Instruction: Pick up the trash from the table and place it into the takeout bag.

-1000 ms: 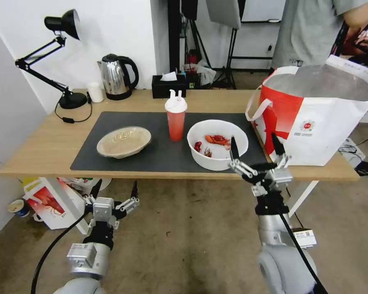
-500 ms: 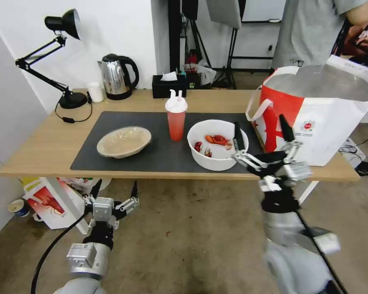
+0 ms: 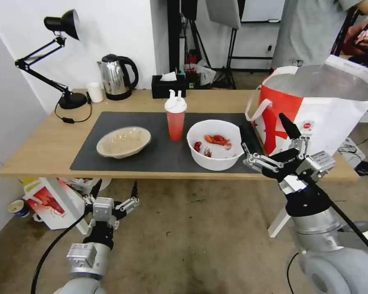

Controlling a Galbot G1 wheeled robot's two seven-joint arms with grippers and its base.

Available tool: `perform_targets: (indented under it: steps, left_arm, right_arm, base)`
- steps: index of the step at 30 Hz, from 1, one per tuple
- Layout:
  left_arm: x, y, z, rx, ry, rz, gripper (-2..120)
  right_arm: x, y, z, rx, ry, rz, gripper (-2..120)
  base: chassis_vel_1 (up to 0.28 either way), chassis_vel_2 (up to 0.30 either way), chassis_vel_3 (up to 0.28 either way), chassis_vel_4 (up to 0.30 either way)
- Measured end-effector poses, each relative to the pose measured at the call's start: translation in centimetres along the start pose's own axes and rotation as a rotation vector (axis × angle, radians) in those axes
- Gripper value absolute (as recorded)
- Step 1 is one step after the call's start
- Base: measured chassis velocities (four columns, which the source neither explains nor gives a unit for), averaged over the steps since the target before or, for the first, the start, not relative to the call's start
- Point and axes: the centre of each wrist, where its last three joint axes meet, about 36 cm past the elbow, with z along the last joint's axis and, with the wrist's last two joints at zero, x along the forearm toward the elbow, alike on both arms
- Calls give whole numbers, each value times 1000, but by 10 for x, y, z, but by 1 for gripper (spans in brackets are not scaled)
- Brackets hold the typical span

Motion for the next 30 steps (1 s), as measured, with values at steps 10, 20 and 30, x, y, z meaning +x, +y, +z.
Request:
perform_targets:
  steps: [10,20,30]
  left_arm:
    - [0,0,0,0,0,0,100]
    - [0,0,0,0,0,0,100]
    - [0,0,0,0,0,0,100]
  right_arm:
    - [-9,-10,-13,-60,96,-72,100]
    - [-26,-25,-31,-125,280,-179,100]
    - [-50,-35,-43,-153,385,-299,100]
  base:
    - [0,0,0,0]
    - [0,0,0,0]
    - [0,0,0,0]
